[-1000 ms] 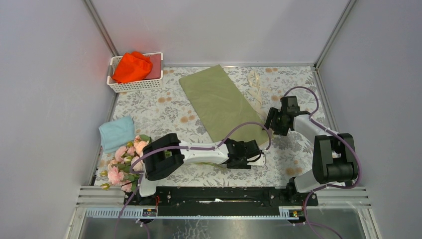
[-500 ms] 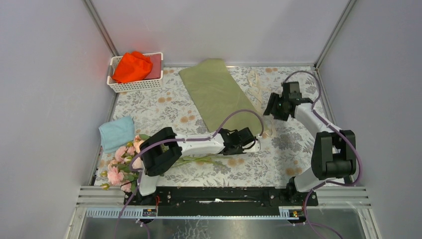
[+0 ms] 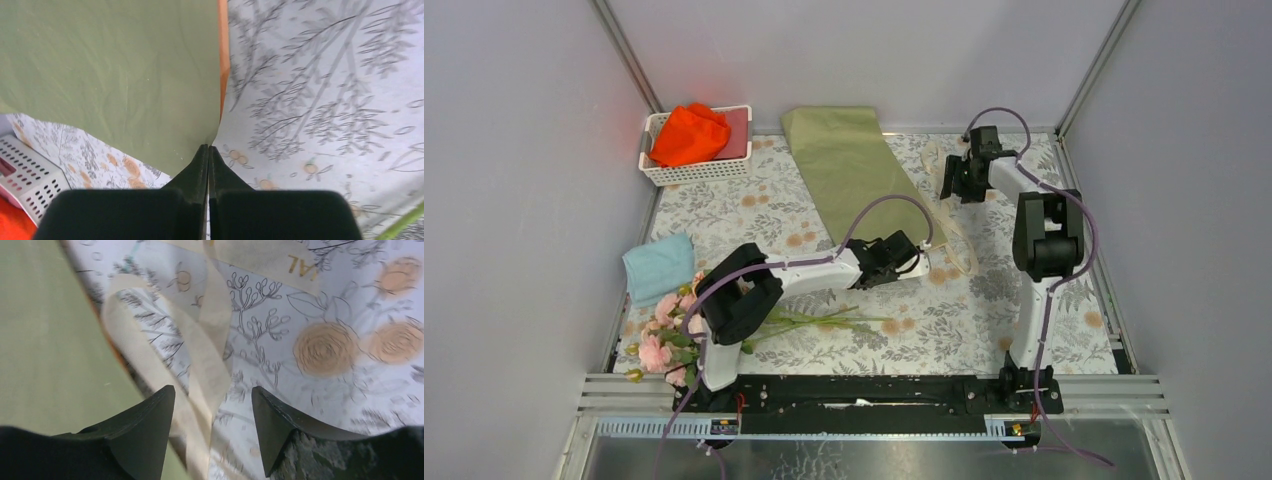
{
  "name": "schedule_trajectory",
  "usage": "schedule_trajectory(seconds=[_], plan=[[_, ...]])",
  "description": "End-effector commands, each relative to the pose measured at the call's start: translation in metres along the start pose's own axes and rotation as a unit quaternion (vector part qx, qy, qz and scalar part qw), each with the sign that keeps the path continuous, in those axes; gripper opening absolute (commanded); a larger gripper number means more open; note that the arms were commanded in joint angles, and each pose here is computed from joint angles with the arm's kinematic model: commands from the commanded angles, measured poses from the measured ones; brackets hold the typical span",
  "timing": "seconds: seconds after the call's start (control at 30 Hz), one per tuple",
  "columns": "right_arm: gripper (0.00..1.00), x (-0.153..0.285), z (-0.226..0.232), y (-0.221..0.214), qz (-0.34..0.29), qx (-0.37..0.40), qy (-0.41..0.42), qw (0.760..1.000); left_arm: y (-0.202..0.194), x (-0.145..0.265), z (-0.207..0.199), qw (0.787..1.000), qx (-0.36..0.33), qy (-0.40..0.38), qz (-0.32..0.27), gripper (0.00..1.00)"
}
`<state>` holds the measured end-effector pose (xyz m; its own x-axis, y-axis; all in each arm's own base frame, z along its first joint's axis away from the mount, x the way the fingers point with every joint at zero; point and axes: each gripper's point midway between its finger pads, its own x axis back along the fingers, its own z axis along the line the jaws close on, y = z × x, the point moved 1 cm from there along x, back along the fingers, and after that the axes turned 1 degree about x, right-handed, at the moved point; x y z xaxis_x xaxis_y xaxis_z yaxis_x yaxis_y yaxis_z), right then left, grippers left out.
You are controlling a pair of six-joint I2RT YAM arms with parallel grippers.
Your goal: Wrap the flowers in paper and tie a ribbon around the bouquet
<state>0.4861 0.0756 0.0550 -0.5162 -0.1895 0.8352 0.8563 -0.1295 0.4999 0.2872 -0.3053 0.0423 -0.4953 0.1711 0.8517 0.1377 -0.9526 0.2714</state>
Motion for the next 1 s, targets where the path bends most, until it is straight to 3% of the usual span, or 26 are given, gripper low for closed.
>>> schedule_trajectory(seconds=[0.0, 0.1, 0.23, 0.27, 0.3, 0.57, 0.7, 0.73, 0.83, 0.9, 0.97], plan=[[0.66, -0.025, 0.009, 0.003, 0.019, 0.037, 0.007, 0.999, 0.0, 0.012, 0.032, 0.998, 0.034, 0.045, -0.024, 0.0], [0.61, -0.042, 0.005, 0.0, 0.035, 0.056, -0.025, 0.998, -0.006, 0.018, 0.04, 0.997, 0.044, 0.054, -0.026, 0.0], [0.12, -0.041, -0.017, 0.004, 0.019, 0.035, -0.088, 0.995, -0.013, 0.028, 0.058, 0.994, 0.08, 0.064, -0.037, 0.0], [0.03, -0.035, -0.027, 0.008, 0.005, 0.025, -0.108, 0.994, -0.014, 0.031, 0.063, 0.993, 0.093, 0.062, -0.041, 0.0], [0.0, -0.029, -0.04, 0.013, -0.01, 0.009, -0.125, 0.992, -0.014, 0.034, 0.066, 0.992, 0.103, 0.058, -0.049, 0.0], [0.0, 0.051, -0.176, 0.028, -0.099, -0.148, -0.232, 0.956, -0.027, 0.047, 0.09, 0.983, 0.155, 0.071, -0.072, 0.0], [0.0, 0.078, -0.199, 0.023, -0.107, -0.155, -0.26, 0.947, -0.033, 0.049, 0.096, 0.979, 0.174, 0.072, -0.078, 0.0], [0.07, 0.08, -0.193, 0.025, -0.106, -0.153, -0.249, 0.95, -0.035, 0.049, 0.096, 0.979, 0.177, 0.069, -0.079, 0.0], [0.43, 0.088, -0.159, 0.027, -0.091, -0.12, -0.236, 0.96, -0.037, 0.048, 0.091, 0.978, 0.182, 0.057, -0.081, 0.0], [0.55, 0.097, -0.124, 0.026, -0.094, -0.077, -0.235, 0.964, -0.039, 0.048, 0.088, 0.979, 0.182, 0.052, -0.08, 0.0], [0.62, 0.103, -0.069, 0.018, -0.104, -0.044, -0.18, 0.977, -0.041, 0.047, 0.085, 0.978, 0.184, 0.049, -0.08, 0.0]])
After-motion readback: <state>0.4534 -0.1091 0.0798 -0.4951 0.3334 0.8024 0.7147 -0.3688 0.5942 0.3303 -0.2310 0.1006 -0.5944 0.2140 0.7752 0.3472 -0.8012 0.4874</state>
